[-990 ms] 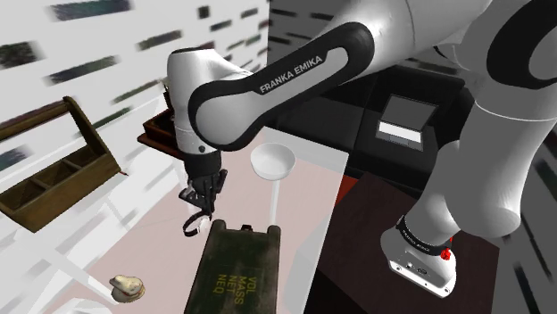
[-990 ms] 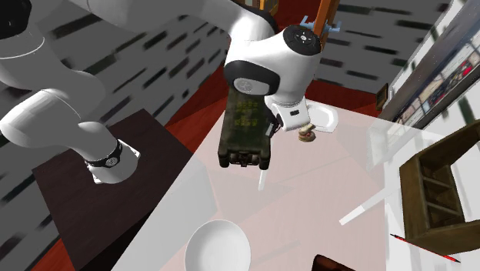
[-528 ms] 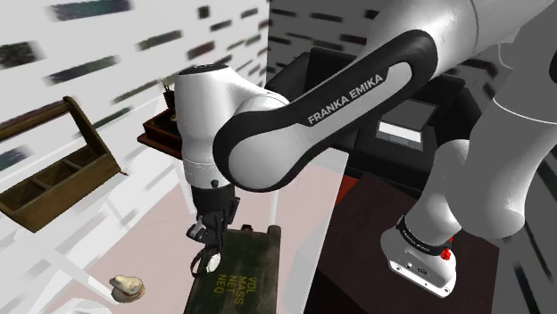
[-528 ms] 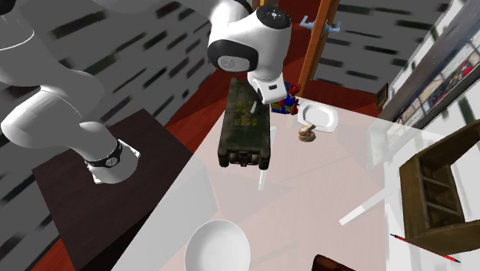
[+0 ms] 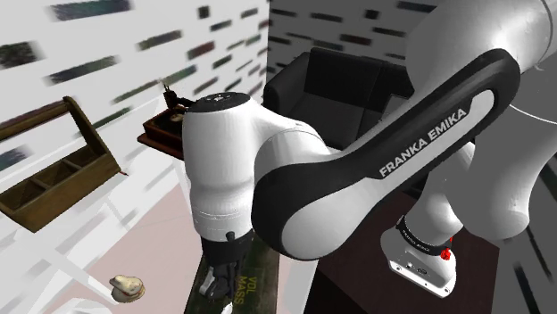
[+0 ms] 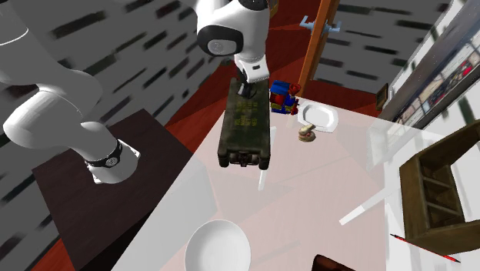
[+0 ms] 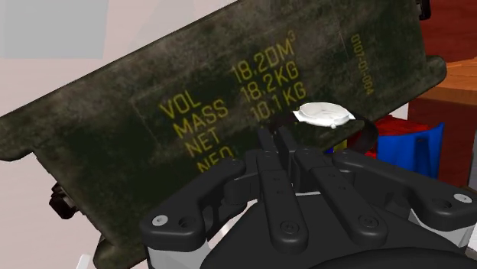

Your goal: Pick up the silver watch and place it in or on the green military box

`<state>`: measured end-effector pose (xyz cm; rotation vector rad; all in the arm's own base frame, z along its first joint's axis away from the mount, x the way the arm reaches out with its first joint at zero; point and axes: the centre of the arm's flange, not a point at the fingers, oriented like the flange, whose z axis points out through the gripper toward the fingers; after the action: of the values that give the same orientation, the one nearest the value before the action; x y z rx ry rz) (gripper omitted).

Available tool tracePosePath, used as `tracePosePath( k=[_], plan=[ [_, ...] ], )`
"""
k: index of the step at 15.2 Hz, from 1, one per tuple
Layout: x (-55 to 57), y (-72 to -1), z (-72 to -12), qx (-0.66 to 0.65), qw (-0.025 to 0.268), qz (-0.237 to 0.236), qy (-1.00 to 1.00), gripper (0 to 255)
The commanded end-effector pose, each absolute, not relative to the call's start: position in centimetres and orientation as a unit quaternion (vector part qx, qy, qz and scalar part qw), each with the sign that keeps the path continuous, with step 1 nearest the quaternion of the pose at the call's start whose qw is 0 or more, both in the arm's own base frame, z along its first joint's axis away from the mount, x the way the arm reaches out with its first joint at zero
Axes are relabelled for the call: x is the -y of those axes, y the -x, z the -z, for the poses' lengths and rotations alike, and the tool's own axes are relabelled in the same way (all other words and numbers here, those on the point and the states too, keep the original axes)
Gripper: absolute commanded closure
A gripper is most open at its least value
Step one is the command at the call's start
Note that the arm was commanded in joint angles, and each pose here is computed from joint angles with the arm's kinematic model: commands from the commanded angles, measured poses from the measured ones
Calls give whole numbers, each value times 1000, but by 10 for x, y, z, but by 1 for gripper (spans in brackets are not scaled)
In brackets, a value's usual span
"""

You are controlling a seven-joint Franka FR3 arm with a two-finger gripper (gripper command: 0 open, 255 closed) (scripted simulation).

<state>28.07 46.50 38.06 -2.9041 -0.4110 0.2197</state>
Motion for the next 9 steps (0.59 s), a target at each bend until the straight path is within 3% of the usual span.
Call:
tracePosePath(
  k=[1,9],
  plan=[
    [-466,-278,-372,138,100,-74,983,255],
    [-466,-278,-330,138,100,-74,983,255]
  ],
)
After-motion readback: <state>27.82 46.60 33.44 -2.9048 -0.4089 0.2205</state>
